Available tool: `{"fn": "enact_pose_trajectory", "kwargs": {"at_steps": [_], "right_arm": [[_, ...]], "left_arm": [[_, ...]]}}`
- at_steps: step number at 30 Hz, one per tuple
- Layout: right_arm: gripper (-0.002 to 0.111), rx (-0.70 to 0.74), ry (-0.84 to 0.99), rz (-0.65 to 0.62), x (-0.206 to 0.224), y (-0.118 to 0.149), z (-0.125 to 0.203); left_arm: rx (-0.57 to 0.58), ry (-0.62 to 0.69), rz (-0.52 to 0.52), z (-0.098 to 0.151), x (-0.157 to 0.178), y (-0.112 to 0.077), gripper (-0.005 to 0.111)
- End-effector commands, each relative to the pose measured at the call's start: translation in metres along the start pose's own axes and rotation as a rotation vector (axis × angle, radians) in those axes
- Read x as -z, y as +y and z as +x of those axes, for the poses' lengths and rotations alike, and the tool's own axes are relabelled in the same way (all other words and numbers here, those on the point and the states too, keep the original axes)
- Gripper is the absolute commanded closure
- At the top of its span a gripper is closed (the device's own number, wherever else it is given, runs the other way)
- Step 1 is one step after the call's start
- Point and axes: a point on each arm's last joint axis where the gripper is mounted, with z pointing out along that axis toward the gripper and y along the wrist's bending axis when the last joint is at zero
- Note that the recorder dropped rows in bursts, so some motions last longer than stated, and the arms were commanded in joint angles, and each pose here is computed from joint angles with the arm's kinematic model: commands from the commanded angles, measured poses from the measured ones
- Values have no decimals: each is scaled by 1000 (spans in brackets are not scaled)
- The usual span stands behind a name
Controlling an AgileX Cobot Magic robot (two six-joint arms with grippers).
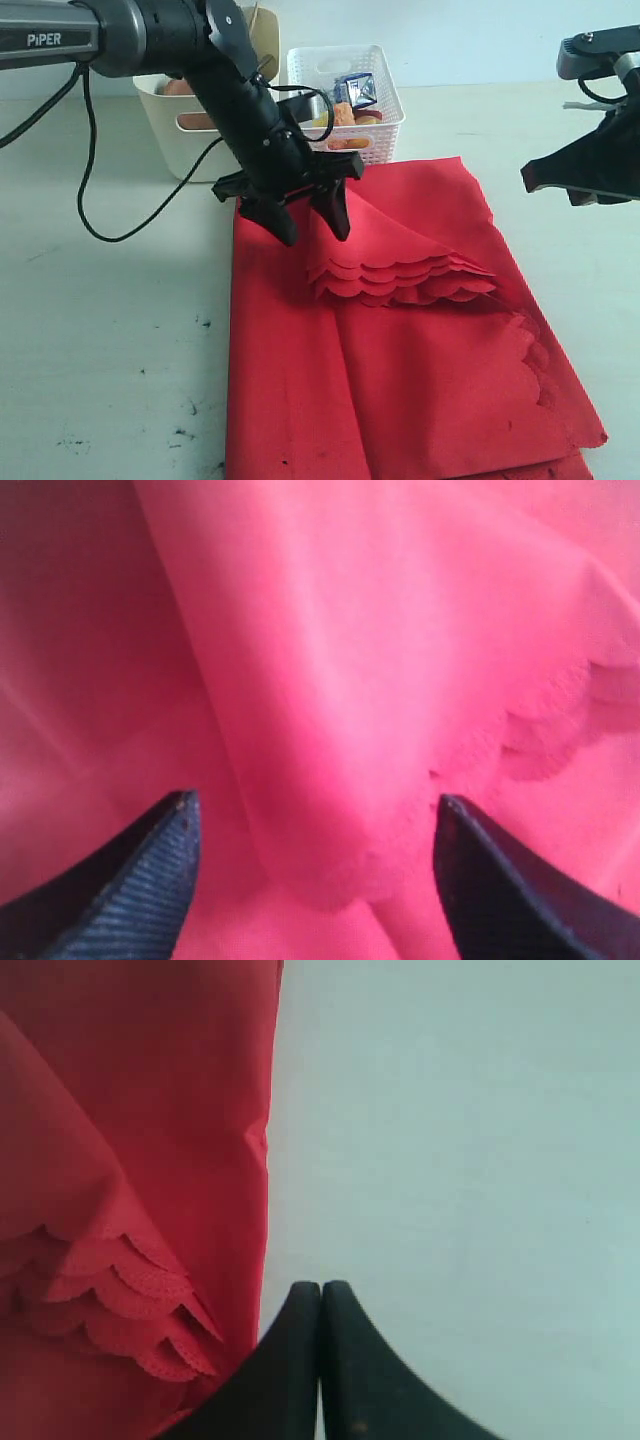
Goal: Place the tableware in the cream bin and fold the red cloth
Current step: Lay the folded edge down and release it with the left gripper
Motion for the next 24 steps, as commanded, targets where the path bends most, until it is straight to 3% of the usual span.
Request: {"fn": "enact_pose_trajectory", "kwargs": {"at_steps": [1, 8, 15, 20, 24], "right_arm": [[108, -28, -34, -16, 2, 0, -2], [108, -38, -44, -41, 2, 2, -3], [108, -41, -52, -43, 2, 2, -4], [108, -42, -52, -43, 2, 2, -4], [108, -48, -45, -46, 2, 3, -3]], "left_arm": [[45, -41, 49, -6, -6, -1, 42], [130, -41, 332, -9, -13, -25, 42], [104, -144, 669, -20, 0, -48, 42], [71, -216, 849, -28, 21, -43, 42], [59, -191, 871, -27, 34, -28, 42]]}}
